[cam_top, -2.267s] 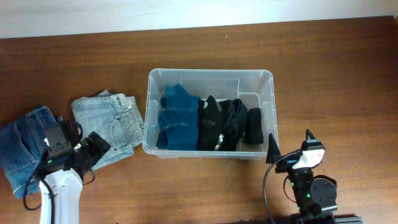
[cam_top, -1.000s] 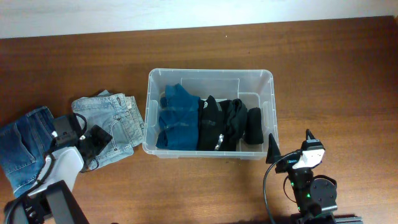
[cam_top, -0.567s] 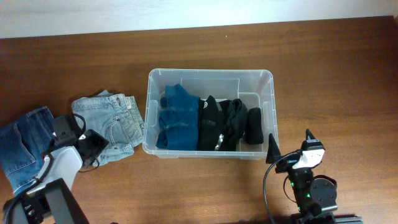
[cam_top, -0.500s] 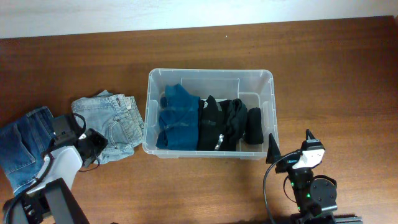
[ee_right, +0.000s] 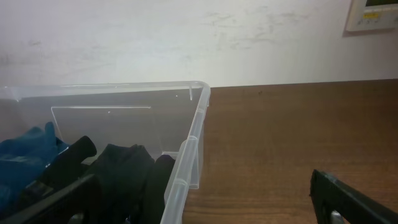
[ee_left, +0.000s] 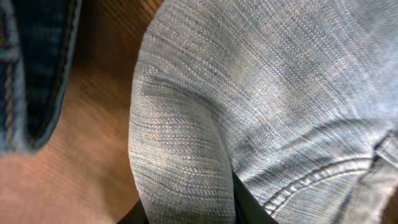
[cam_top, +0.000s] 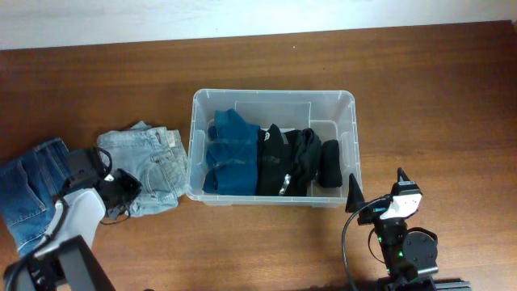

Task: Pack container
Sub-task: 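Lower the left gripper and grasp the light blue jeans' edge, then lift the light blue jeans with the left gripper over the bin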

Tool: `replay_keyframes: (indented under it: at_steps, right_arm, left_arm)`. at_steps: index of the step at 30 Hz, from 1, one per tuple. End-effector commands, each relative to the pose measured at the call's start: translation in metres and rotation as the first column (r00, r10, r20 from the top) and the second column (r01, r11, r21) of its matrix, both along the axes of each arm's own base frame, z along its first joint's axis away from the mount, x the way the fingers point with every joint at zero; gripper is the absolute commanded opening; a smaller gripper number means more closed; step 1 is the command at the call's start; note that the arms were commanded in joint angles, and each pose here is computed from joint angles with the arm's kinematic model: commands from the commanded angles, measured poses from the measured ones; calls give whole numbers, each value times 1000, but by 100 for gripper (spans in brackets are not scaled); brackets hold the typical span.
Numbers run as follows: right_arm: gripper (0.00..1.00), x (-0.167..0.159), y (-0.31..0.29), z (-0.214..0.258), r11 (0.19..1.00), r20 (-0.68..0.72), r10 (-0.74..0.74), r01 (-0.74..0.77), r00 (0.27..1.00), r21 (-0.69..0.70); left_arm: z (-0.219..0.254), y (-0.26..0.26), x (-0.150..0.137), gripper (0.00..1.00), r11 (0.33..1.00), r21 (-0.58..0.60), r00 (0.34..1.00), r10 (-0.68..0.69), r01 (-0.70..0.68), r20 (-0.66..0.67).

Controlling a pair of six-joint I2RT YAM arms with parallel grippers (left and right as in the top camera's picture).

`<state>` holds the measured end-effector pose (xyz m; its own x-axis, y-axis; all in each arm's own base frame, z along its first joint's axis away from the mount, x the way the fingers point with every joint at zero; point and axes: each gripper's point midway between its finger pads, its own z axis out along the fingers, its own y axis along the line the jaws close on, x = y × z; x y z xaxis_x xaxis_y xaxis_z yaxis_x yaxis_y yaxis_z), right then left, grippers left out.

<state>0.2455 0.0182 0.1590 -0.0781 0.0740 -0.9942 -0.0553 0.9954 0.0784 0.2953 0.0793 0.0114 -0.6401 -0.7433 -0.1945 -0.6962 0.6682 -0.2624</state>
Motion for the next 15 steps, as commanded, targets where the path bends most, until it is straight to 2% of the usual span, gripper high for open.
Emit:
replay_keyframes:
  at_steps: [1,7,15]
  right_arm:
    - [98,0,-5,-2,1000,1,-24,24,1000,-1]
    - [99,0,-5,-2,1000,1,-24,24,1000,-1]
    - [99,0,-5,-2,1000,1,-24,24,1000,-1]
  left_arm:
    - [40,-6,18,1,990,52,982,-138,132,131]
    - [97,-2,32,1,983,131,943,-160,127,291]
    - [145,0,39,0,976,189,898,-176,106,403]
